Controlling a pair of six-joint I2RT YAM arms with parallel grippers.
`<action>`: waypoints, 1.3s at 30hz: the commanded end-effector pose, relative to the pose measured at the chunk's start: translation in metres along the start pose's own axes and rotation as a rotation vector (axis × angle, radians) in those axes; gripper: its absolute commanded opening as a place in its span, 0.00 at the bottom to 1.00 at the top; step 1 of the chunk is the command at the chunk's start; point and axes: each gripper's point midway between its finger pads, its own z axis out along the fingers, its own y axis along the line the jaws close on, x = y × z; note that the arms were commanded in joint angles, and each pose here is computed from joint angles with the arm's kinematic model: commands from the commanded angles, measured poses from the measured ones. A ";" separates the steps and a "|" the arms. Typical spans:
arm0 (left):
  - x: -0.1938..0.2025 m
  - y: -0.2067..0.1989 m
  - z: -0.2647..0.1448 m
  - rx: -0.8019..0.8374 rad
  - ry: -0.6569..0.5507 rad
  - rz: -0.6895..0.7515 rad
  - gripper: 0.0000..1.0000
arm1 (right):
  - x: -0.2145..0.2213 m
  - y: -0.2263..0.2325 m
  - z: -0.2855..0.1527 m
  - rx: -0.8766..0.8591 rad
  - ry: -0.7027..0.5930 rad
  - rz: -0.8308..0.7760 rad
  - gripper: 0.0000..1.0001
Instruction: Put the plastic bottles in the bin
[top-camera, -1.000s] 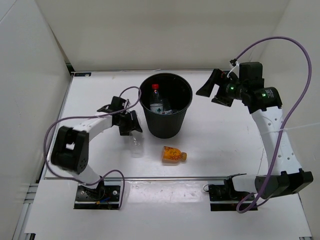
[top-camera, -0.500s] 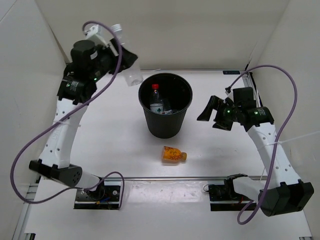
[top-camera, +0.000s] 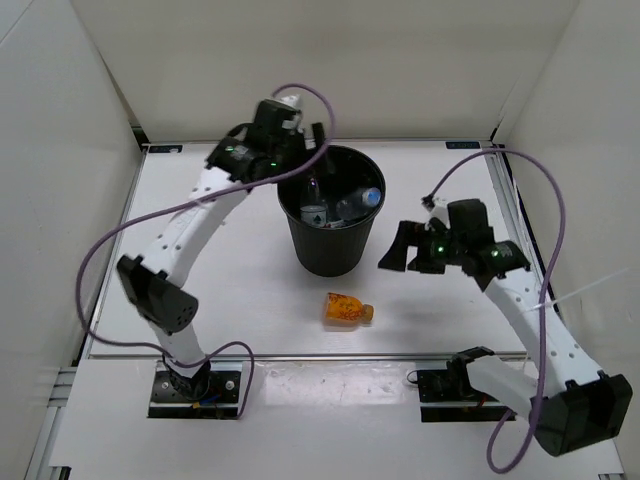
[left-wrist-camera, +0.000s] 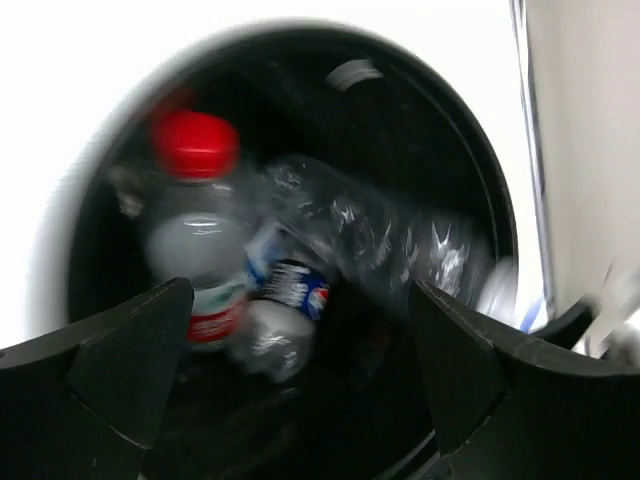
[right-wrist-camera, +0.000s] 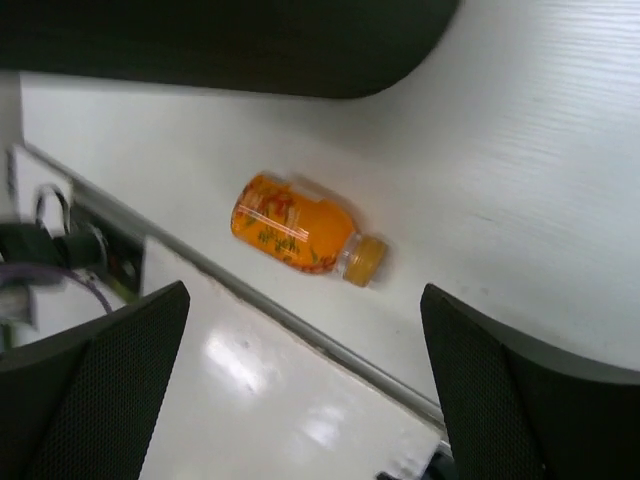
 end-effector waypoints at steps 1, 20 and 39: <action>-0.062 0.030 -0.113 -0.015 -0.279 -0.062 1.00 | -0.004 0.024 0.008 -0.104 -0.187 -0.359 1.00; 0.059 0.180 -0.118 -0.423 -0.045 -0.287 1.00 | 0.060 0.057 0.085 -0.352 -0.145 -0.768 1.00; 0.073 0.191 -0.117 -0.468 -0.018 -0.278 1.00 | 0.129 -0.003 0.131 -0.185 0.156 -0.643 0.73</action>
